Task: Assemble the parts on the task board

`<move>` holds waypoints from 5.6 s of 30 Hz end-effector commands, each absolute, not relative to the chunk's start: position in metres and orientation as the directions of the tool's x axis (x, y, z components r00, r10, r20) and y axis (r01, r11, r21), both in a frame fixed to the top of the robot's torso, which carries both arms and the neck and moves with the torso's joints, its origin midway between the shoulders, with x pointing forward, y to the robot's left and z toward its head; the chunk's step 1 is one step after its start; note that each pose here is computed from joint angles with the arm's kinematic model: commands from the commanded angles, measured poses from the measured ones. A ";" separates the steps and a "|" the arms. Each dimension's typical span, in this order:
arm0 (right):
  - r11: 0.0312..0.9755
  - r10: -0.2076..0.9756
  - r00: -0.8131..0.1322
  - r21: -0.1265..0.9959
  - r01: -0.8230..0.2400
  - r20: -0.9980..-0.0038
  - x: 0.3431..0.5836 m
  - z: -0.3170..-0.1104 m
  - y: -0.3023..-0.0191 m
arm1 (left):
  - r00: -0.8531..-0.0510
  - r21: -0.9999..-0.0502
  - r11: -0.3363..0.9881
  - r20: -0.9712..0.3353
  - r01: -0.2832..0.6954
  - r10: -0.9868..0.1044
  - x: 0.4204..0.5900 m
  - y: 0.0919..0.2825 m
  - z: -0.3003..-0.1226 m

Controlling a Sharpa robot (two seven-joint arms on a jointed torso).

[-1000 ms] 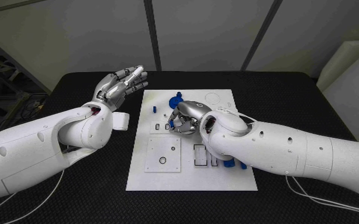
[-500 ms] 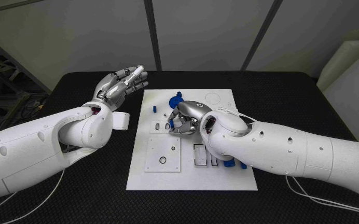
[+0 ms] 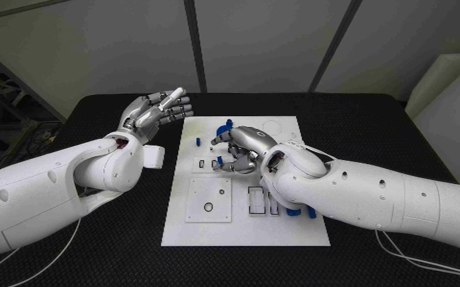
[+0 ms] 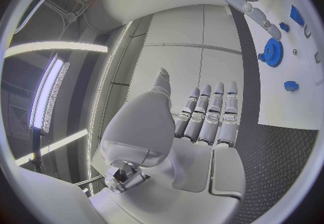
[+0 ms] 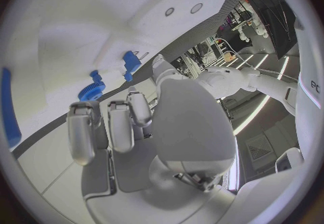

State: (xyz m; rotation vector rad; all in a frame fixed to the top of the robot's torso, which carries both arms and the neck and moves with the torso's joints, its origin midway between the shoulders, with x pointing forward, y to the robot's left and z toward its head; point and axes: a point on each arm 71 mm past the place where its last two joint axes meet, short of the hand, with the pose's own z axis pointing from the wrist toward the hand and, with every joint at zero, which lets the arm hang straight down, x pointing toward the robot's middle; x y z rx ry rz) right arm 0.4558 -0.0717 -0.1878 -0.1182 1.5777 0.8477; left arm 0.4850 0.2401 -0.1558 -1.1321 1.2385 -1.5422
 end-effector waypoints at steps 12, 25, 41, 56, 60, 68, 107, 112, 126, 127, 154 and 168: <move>0.552 0.620 -0.261 0.648 -0.524 -0.740 0.458 -0.145 -0.140 | -0.455 -0.969 0.249 -0.218 -0.008 -0.863 0.487 0.240 -0.174; 0.627 0.645 -0.204 0.663 -0.410 -0.736 0.482 -0.129 -0.198 | -0.624 -0.689 0.721 -0.530 -0.078 -0.574 0.500 0.227 -0.181; 0.643 0.642 -0.192 0.657 -0.393 -0.742 0.489 -0.130 -0.201 | -0.665 -0.454 0.887 -0.639 -0.079 -0.387 0.518 0.185 -0.190; 0.649 0.636 -0.189 0.651 -0.394 -0.748 0.490 -0.130 -0.199 | -0.663 -0.418 0.906 -0.661 -0.063 -0.351 0.525 0.162 -0.197; 0.649 0.635 -0.191 0.651 -0.392 -0.748 0.490 -0.130 -0.198 | -0.667 -0.416 0.908 -0.661 -0.055 -0.343 0.525 0.157 -0.197; 0.651 0.632 -0.198 0.652 -0.389 -0.749 0.491 -0.131 -0.196 | -0.688 -0.398 0.916 -0.653 -0.042 -0.316 0.526 0.150 -0.199; 0.655 0.622 -0.217 0.652 -0.382 -0.752 0.491 -0.133 -0.193 | -0.711 -0.366 0.931 -0.651 -0.014 -0.266 0.527 0.137 -0.201; 0.655 0.622 -0.219 0.652 -0.381 -0.752 0.491 -0.133 -0.193 | -0.713 -0.363 0.932 -0.649 -0.014 -0.264 0.527 0.137 -0.201; 0.655 0.623 -0.216 0.652 -0.382 -0.752 0.491 -0.133 -0.193 | -0.715 -0.372 0.928 -0.648 -0.004 -0.263 0.526 0.137 -0.201; 0.655 0.623 -0.216 0.652 -0.382 -0.752 0.491 -0.133 -0.193 | -0.714 -0.373 0.928 -0.649 -0.004 -0.264 0.526 0.137 -0.201; 0.656 0.631 -0.196 0.651 -0.383 -0.751 0.492 -0.132 -0.196 | -0.609 -0.432 0.902 -0.716 0.003 -0.340 0.515 0.151 -0.189; 0.656 0.630 -0.196 0.650 -0.383 -0.752 0.493 -0.132 -0.196 | -0.559 -0.399 0.916 -0.767 0.031 -0.315 0.507 0.156 -0.194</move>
